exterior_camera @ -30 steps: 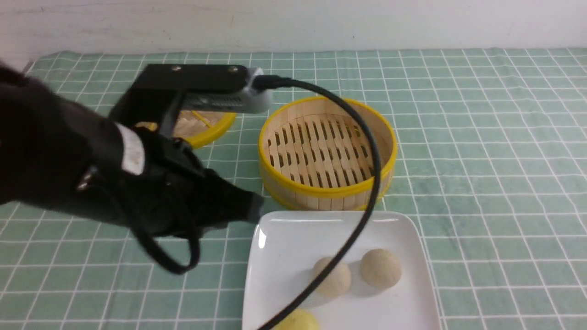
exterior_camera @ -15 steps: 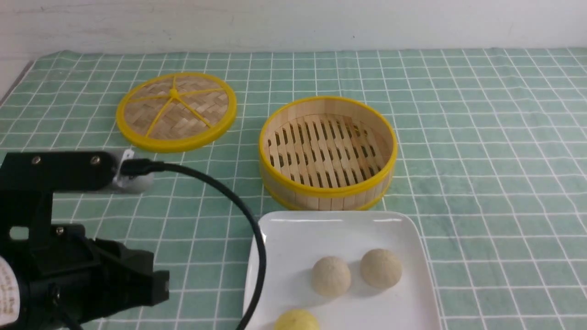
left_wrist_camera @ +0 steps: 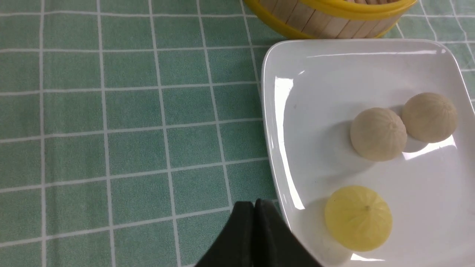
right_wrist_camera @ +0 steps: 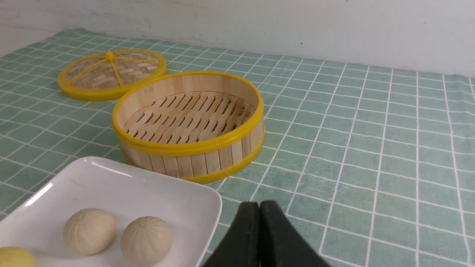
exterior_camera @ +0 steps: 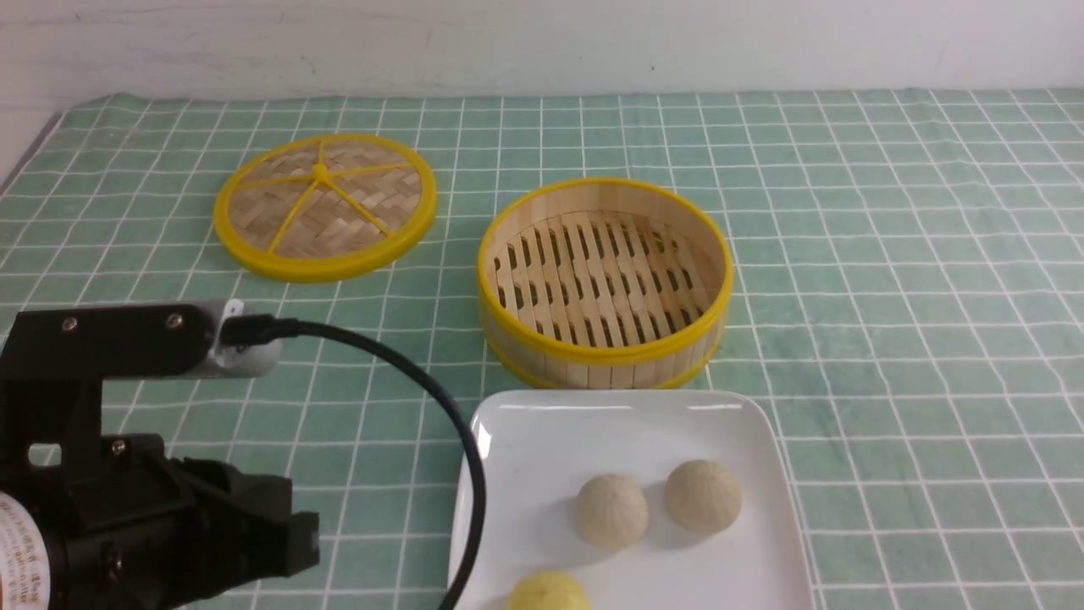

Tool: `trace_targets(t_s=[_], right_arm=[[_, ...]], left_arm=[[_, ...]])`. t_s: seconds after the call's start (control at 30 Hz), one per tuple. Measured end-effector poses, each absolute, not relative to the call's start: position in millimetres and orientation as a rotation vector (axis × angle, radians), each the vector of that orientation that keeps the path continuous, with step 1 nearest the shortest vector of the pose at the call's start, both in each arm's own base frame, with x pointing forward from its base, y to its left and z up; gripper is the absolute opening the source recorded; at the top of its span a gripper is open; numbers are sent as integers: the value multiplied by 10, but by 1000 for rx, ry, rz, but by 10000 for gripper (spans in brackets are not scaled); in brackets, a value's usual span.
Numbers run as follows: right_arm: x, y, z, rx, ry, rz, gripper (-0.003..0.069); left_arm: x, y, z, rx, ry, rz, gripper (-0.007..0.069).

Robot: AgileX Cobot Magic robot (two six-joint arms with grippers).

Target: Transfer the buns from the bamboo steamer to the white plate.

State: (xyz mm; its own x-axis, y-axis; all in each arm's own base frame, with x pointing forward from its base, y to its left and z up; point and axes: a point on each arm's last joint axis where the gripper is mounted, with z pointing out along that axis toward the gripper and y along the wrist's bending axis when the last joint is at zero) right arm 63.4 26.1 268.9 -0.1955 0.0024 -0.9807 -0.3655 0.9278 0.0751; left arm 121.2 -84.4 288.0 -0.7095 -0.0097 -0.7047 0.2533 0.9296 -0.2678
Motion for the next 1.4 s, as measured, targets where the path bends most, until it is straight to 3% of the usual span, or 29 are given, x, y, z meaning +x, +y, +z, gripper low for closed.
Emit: trace_targets(t_s=[0.53, 0.7, 0.97, 1.13, 1.4], right_arm=[[626, 258, 2643, -276, 1748, 338, 37], [581, 211, 2435, -239, 1757, 305, 41], [553, 65, 1957, -124, 1812, 86, 43], [539, 49, 1765, -106, 1837, 66, 47], [522, 44, 1745, -104, 1865, 63, 59]], left_arm=[[1224, -843, 2892, 186, 2301, -438, 23], [1225, -842, 2891, 187, 2301, -437, 28], [1237, -827, 2894, 211, 2285, -400, 33], [1244, -810, 2904, 224, 2280, -367, 34], [1132, -640, 3288, 190, 2288, -282, 41]])
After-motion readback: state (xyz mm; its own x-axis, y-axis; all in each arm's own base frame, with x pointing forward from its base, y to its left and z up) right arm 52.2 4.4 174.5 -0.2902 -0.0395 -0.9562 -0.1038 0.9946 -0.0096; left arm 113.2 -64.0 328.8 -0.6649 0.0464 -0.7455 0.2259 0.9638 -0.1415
